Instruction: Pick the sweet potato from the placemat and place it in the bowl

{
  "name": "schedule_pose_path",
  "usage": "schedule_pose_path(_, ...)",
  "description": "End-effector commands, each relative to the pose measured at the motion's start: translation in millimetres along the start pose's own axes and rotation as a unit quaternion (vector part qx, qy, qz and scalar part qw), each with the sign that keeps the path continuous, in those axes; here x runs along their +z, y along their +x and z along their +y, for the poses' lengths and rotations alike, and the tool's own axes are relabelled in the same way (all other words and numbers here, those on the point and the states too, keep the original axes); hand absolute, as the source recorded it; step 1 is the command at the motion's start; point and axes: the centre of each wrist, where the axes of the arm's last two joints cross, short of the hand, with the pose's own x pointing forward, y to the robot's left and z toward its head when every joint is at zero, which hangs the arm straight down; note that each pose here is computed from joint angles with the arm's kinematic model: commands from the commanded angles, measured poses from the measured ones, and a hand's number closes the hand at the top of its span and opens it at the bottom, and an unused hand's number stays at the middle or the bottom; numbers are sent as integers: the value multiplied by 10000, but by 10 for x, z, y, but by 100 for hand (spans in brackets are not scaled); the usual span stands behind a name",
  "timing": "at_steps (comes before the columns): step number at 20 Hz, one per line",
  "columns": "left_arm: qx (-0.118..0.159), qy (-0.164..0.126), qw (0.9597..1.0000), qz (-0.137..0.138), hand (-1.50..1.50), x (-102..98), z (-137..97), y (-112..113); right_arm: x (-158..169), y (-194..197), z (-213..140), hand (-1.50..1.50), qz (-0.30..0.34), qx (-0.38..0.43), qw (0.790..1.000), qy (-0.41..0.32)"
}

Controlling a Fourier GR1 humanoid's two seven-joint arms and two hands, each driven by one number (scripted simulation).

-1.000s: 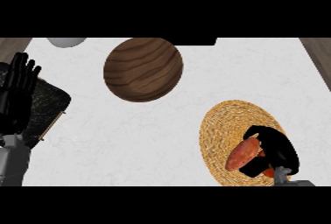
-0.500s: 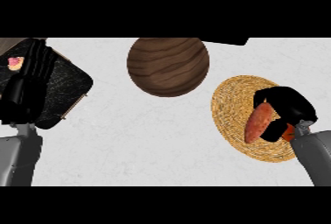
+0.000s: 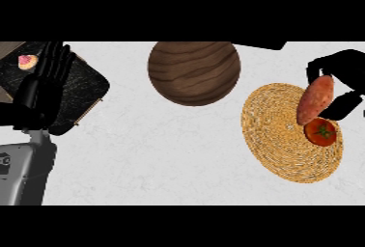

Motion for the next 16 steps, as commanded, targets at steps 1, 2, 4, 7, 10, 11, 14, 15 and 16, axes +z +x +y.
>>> schedule_pose_path(1,61,32,10000,15,0,-25,-43,-5,46,-271,-414,150,-380,47,9979,-522)
schedule_pose_path(2,82,41,10000,19,0,-49,-83,0,14,-280,-422,150,-503,-11,9968,-625)
schedule_pose_path(4,20,-1,10000,36,0,-36,-52,-12,-20,-309,-599,150,-990,-259,9921,-731)
schedule_pose_path(7,-49,-9,10000,43,0,-58,-75,19,-37,-382,-750,150,-1519,-579,9806,-1091)
schedule_pose_path(10,-36,68,9999,142,0,-46,4,-19,-51,-409,-1008,150,-2077,-799,9645,-1423)
schedule_pose_path(11,2,151,9998,110,0,-54,-75,-52,-78,-403,-1056,150,-2341,-936,9577,-1386)
schedule_pose_path(14,-101,86,9998,167,0,-38,0,-48,-198,-373,-1151,150,-2665,-1481,9420,-1401)
schedule_pose_path(15,-79,81,9998,154,0,-35,-11,-35,-200,-364,-1243,150,-2821,-1627,9353,-1382)
schedule_pose_path(16,-10,44,9999,147,0,-37,-59,-28,-311,-295,-1178,150,-2931,-1863,9284,-1323)
